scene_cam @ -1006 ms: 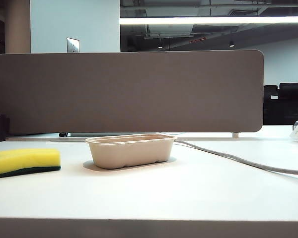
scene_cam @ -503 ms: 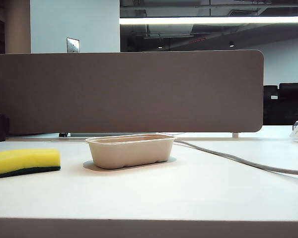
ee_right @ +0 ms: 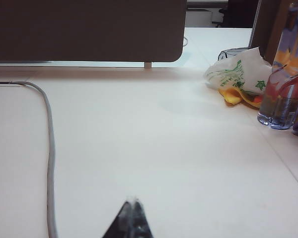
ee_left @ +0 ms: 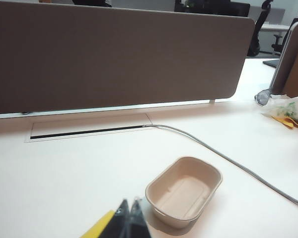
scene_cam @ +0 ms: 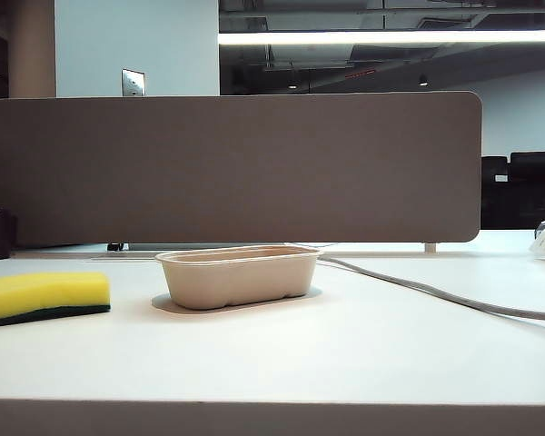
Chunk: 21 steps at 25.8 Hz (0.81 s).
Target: Take out the cleaning sponge from the paper lunch box and place it on the table.
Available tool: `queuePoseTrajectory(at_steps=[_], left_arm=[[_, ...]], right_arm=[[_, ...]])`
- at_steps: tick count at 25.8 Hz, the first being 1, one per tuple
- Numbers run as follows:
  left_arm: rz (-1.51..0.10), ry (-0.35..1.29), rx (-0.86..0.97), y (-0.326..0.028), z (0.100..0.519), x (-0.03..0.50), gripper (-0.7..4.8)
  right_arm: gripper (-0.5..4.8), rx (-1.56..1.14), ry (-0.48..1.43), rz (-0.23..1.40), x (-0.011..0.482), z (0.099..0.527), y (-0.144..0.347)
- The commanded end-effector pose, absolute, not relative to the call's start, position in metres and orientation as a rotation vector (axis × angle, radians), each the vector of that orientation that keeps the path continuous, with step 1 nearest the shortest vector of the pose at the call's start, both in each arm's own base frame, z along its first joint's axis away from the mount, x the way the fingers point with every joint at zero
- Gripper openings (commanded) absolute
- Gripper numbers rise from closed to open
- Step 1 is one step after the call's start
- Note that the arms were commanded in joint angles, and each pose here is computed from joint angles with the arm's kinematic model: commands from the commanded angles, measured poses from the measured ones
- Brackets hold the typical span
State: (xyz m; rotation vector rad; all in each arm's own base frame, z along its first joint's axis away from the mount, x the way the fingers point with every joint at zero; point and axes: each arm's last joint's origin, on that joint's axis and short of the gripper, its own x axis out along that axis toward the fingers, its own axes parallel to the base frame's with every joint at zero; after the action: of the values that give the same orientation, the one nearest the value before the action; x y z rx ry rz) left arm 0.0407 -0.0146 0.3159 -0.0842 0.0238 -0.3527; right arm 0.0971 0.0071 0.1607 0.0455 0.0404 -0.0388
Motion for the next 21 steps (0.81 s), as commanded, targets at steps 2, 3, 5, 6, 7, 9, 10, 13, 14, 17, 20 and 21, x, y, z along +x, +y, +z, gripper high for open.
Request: queuePoseTrajectory(at_steps=[2, 3, 5, 6, 7, 9, 10, 13, 14, 17, 20, 21], left_arm=[[-0.357, 0.015, -0.085, -0.015, 0.317, 0.041, -0.05], [-0.357, 0.015, -0.085, -0.015, 0.317, 0.041, -0.06], [-0.357, 0.015, -0.085, -0.015, 0.317, 0.041, -0.05], [-0.357, 0.015, -0.085, -0.015, 0.317, 0.041, -0.05], [-0.357, 0.015, -0.085, -0.015, 0.317, 0.041, -0.06], [-0.357, 0.015, -0.085, -0.015, 0.317, 0.041, -0.05], [-0.357, 0.015, -0.085, -0.015, 0.317, 0.041, -0.06], [-0.347, 0.020, -0.042, -0.014, 0.316, 0.041, -0.05], [-0.327, 0.017, 0.024, -0.014, 0.315, 0.041, -0.06], [-0.232, 0.028, 0.106, -0.011, 0.307, 0.043, -0.06], [-0.130, 0.010, 0.082, -0.008, 0.291, 0.053, -0.06], [-0.095, 0.003, 0.071, -0.007, 0.285, 0.057, -0.05]], right_arm=[[-0.05, 0.048, 0.023, -0.039, 0.097, 0.163, 0.007], [-0.05, 0.048, 0.023, -0.039, 0.097, 0.163, 0.007], [-0.05, 0.048, 0.023, -0.039, 0.097, 0.163, 0.007], [-0.05, 0.048, 0.023, -0.039, 0.097, 0.163, 0.007], [-0.05, 0.048, 0.023, -0.039, 0.097, 0.163, 0.007], [-0.05, 0.048, 0.023, -0.039, 0.097, 0.163, 0.007], [-0.05, 0.048, 0.023, -0.039, 0.097, 0.163, 0.007], [-0.05, 0.048, 0.023, -0.039, 0.097, 0.163, 0.007], [-0.05, 0.048, 0.023, -0.039, 0.097, 0.163, 0.007], [-0.05, 0.048, 0.023, -0.039, 0.097, 0.163, 0.007], [-0.05, 0.048, 0.023, -0.040, 0.097, 0.163, 0.007], [-0.05, 0.048, 0.023, -0.040, 0.097, 0.163, 0.007]])
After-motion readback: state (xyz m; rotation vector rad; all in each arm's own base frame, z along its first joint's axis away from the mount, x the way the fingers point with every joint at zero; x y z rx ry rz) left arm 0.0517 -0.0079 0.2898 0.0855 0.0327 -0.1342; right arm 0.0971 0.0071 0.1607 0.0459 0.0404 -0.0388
